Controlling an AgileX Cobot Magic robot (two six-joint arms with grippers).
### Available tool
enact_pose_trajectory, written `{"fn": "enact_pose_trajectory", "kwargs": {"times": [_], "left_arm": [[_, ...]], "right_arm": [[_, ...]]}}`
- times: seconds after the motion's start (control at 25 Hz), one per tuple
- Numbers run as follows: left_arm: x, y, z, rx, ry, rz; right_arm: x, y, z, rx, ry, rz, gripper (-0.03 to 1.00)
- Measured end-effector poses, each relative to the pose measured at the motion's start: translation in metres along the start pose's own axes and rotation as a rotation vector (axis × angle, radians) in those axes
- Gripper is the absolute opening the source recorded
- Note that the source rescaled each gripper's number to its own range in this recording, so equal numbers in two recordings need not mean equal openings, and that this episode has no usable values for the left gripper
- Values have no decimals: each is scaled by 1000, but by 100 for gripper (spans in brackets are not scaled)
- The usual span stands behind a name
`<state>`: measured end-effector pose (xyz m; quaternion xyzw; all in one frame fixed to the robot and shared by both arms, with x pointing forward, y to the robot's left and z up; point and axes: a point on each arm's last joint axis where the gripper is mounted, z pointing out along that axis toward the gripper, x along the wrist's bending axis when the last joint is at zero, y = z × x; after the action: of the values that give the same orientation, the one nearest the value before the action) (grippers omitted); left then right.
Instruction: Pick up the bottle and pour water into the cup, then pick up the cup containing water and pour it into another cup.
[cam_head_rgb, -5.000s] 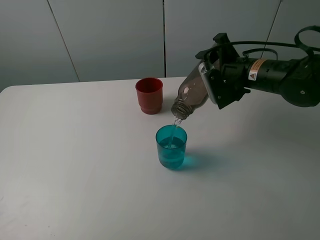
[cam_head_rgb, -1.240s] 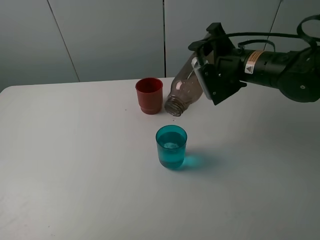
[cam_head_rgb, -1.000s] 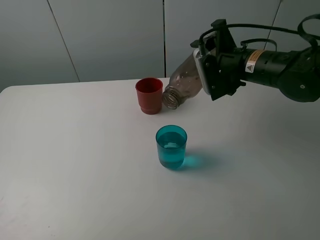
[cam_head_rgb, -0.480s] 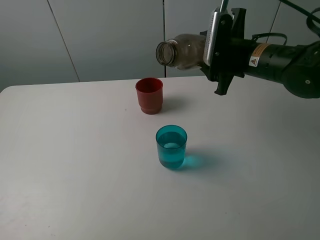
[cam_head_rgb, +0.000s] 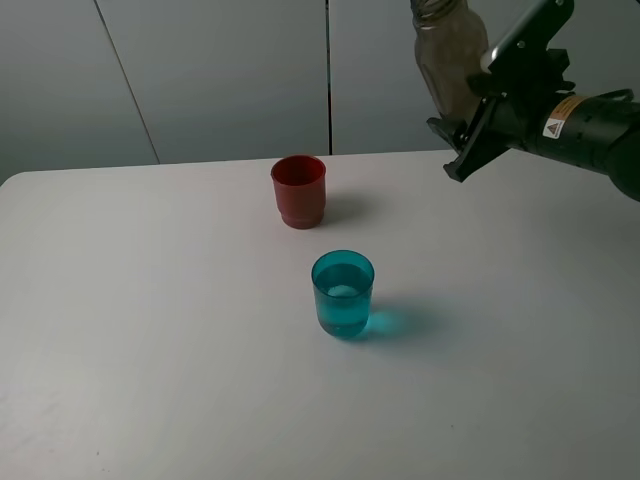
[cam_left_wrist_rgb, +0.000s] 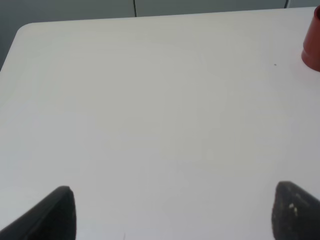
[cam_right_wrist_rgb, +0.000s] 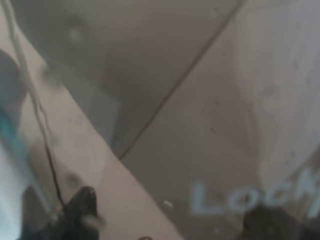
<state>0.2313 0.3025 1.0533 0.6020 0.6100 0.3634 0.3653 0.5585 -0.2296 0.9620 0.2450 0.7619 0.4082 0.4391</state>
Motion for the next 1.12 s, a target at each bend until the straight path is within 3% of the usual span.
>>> {"fn": "enact_pose_trajectory", "kwargs": {"times": [0.2, 0.36, 0.88, 1.12], "left_arm": [[0, 0, 0, 0, 0, 0], [0, 0, 0, 0, 0, 0], [0, 0, 0, 0, 0, 0], [0, 0, 0, 0, 0, 0]], "right_arm": [[-31, -23, -10, 28, -105, 368, 0], [-45, -47, -13, 46, -164, 532, 0], [-21, -105, 18, -75, -163, 491, 0], [-31, -108, 33, -138, -207, 471, 0]]}}
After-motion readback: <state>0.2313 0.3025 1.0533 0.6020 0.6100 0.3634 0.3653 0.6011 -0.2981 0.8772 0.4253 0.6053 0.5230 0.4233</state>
